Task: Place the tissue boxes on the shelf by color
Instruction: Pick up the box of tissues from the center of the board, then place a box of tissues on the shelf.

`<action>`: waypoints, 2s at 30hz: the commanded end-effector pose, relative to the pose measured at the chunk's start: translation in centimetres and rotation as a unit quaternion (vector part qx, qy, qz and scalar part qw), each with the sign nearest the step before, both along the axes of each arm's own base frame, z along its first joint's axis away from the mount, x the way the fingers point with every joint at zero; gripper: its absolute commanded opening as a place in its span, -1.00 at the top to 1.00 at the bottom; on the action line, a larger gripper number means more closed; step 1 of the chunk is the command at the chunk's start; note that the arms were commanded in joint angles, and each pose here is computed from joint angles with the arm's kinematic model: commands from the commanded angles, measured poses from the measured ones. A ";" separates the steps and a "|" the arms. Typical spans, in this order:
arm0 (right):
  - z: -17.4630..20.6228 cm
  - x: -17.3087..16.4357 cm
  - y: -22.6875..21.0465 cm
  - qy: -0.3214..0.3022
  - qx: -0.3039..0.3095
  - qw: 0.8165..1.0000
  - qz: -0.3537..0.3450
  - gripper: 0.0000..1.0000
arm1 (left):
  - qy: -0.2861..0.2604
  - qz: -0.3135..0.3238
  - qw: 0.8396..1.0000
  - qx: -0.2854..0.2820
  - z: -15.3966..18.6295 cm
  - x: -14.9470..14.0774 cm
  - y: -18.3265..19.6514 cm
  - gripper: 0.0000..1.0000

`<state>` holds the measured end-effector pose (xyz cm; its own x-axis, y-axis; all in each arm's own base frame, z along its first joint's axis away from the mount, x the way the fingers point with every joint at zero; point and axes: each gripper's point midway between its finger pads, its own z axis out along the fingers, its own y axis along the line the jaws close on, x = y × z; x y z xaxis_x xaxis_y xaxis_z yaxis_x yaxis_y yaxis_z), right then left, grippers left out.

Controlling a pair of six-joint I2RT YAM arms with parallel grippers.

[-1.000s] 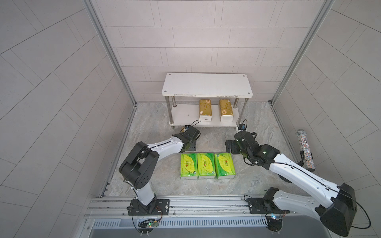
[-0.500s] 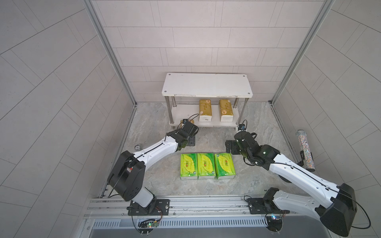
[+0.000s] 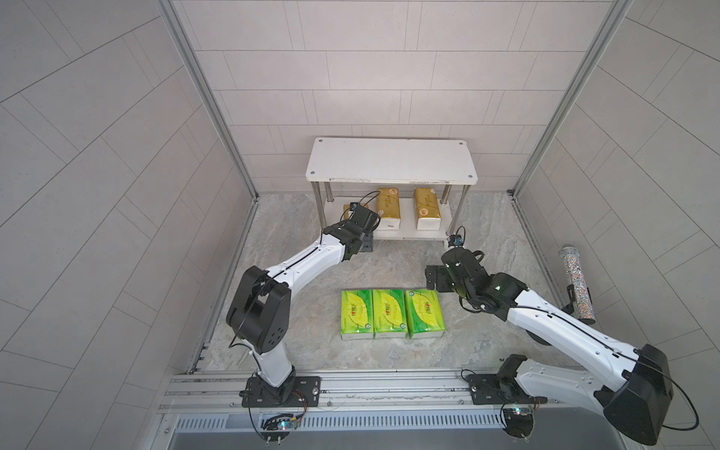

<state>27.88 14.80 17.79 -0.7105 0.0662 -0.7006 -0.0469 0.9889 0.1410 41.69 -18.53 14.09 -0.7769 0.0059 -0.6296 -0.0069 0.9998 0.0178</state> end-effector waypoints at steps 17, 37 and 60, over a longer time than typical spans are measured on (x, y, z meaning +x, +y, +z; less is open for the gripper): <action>0.7 -0.8 0.2 0.012 -0.005 1.000 0.022 -0.99 | 0.004 0.013 0.999 0.034 -2.5 7.2 2.1 -0.48; 0.1 -1.4 0.3 0.030 -0.004 0.999 0.028 -0.99 | -0.002 0.022 0.998 0.064 -3.8 11.0 4.4 -0.56; -0.5 -1.1 0.8 0.034 0.000 0.999 0.029 -0.99 | 0.026 -0.007 0.999 0.047 -5.5 11.5 4.9 -0.56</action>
